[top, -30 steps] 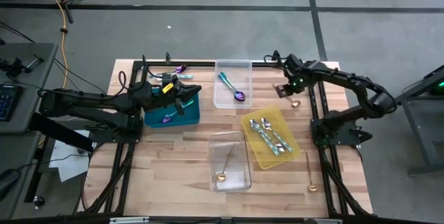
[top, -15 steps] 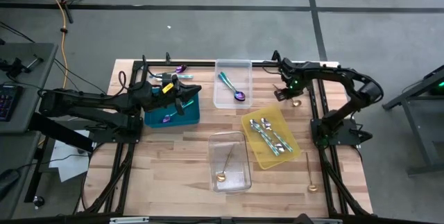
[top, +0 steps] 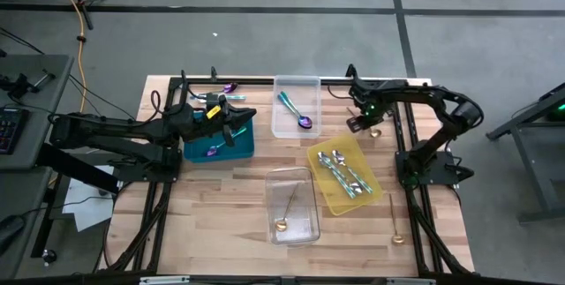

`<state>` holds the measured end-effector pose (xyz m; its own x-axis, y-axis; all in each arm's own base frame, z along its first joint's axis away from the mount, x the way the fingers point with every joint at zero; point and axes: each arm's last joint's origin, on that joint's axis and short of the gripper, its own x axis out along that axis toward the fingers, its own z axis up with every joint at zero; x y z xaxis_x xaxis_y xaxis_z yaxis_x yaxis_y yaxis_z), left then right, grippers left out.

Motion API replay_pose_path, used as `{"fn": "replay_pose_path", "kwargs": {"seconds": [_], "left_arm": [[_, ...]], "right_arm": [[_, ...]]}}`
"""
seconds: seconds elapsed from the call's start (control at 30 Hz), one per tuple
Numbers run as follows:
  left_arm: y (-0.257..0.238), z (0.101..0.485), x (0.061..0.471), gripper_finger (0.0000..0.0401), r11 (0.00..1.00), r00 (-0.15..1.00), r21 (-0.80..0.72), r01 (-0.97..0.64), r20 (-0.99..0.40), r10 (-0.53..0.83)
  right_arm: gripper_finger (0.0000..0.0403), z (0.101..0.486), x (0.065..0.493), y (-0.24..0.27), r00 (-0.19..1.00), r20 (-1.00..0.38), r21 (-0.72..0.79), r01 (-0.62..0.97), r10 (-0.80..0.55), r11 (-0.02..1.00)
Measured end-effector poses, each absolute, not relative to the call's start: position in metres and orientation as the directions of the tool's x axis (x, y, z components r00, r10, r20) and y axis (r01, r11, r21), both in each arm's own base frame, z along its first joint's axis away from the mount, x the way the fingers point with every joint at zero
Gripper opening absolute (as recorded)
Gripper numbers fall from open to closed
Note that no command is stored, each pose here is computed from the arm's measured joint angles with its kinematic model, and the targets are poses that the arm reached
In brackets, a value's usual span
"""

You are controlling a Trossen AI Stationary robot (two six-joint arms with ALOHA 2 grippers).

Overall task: Sort silverware by color (type)
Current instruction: Put the gold spoon into the transparent bin

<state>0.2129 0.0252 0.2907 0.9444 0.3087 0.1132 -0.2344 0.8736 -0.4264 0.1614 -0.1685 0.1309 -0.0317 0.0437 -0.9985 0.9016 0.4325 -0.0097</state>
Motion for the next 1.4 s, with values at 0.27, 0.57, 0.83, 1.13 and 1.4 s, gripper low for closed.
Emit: {"fn": "replay_pose_path", "kwargs": {"seconds": [0.27,0.57,0.83,1.13,1.4], "left_arm": [[0.025,0.291,0.213,0.0,0.874,0.944,-0.426,-0.235,0.113,0.309],[0.025,0.291,0.213,0.0,0.874,0.944,-0.426,-0.235,0.113,0.309],[0.025,0.291,0.213,0.0,0.877,0.944,-0.419,-0.236,0.113,0.309],[0.025,0.291,0.213,0.0,0.877,0.944,-0.418,-0.238,0.112,0.309],[0.025,0.291,0.213,0.0,0.877,0.944,-0.418,-0.237,0.113,0.309]], "right_arm": [[0.0011,0.131,0.164,-0.161,-0.07,-0.996,-0.035,0.882,0.056,0.47],[0.0005,0.144,0.16,-0.147,-0.075,-0.995,-0.03,0.868,0.07,0.495],[0.0002,0.202,0.154,-0.125,0.159,-0.977,0.068,0.864,-0.141,0.499],[0.0001,0.267,0.154,-0.074,0.611,-0.734,0.375,0.728,-0.297,0.573],[0.0001,0.306,0.175,-0.037,0.899,-0.38,0.477,0.393,-0.219,0.786]]}}
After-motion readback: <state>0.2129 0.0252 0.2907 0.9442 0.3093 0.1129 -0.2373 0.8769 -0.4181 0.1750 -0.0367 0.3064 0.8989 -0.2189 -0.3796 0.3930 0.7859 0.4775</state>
